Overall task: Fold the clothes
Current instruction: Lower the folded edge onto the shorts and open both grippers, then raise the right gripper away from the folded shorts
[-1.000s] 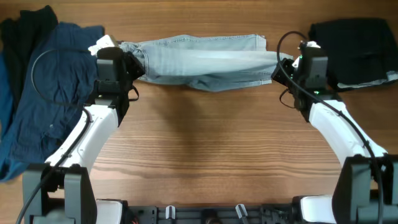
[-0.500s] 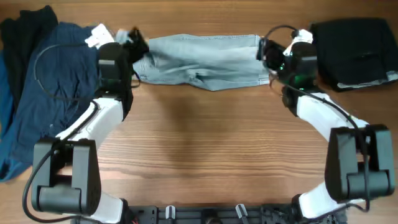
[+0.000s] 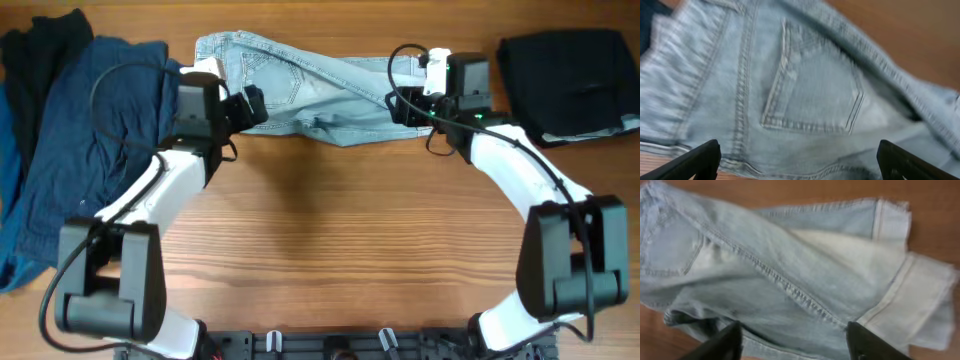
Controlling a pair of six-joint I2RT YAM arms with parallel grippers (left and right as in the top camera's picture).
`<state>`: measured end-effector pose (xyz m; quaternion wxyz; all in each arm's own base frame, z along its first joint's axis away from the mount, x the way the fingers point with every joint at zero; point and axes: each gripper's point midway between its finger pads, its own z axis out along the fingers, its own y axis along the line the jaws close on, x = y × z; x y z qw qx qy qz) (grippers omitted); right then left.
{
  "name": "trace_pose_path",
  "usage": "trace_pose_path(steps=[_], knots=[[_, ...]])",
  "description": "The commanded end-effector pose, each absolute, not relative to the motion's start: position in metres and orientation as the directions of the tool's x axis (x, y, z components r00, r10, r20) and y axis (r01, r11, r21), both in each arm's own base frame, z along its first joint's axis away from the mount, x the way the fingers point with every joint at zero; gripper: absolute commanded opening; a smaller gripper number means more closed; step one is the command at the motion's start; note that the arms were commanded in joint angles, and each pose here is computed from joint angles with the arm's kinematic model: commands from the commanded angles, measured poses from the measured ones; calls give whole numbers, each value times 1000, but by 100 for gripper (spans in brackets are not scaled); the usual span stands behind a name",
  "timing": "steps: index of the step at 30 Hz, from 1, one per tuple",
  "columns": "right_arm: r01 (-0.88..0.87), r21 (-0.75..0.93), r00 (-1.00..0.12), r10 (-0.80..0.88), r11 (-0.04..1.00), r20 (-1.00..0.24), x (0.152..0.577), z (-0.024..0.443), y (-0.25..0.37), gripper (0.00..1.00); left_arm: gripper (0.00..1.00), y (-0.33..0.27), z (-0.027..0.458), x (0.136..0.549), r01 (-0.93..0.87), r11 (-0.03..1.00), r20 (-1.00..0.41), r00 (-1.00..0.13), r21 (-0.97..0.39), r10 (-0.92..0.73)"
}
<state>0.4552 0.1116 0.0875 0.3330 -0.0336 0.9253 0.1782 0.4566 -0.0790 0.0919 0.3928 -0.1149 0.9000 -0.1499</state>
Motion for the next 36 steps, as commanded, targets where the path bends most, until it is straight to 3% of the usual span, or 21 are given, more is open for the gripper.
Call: trace_pose_path(steps=[1,5,11,13,15,20,24,31,32,34,35,36], knots=[[78,269,-815,217,960,-538,455,54,87,56,100,-91,63,454,-55,945,-643,-720,-323,-262],[275,208,-795,343,939,-500,444,43,60,53,100,-90,59,452,-61,946,-632,-730,-319,-260],[297,208,-774,362,932,-519,453,35,58,49,100,-90,58,451,-62,946,-628,-734,-318,-259],[295,212,-770,363,932,-525,458,29,58,43,100,-90,57,450,-64,947,-624,-738,-316,-259],[289,223,-756,365,931,-544,464,31,59,28,100,-90,55,448,-67,947,-617,-744,-313,-257],[273,251,-722,371,929,-585,478,50,62,4,100,-90,54,447,-69,948,-612,-748,-312,-256],[245,295,-653,382,924,-654,502,91,65,4,100,-90,54,447,-69,948,-612,-748,-312,-256],[295,355,-413,454,887,-790,545,132,47,5,100,-90,54,447,-69,948,-612,-749,-312,-256],[304,353,-397,455,885,-797,548,128,45,6,100,-90,54,447,-69,948,-612,-749,-312,-256],[315,357,-381,461,880,-801,556,112,44,63,100,-90,54,447,-69,948,-612,-749,-312,-256],[319,351,-391,460,880,-797,559,99,44,100,100,-90,54,447,-70,947,-611,-749,-312,-257],[323,346,-401,458,881,-793,558,93,44,99,100,-89,54,447,-70,948,-612,-748,-312,-256]])
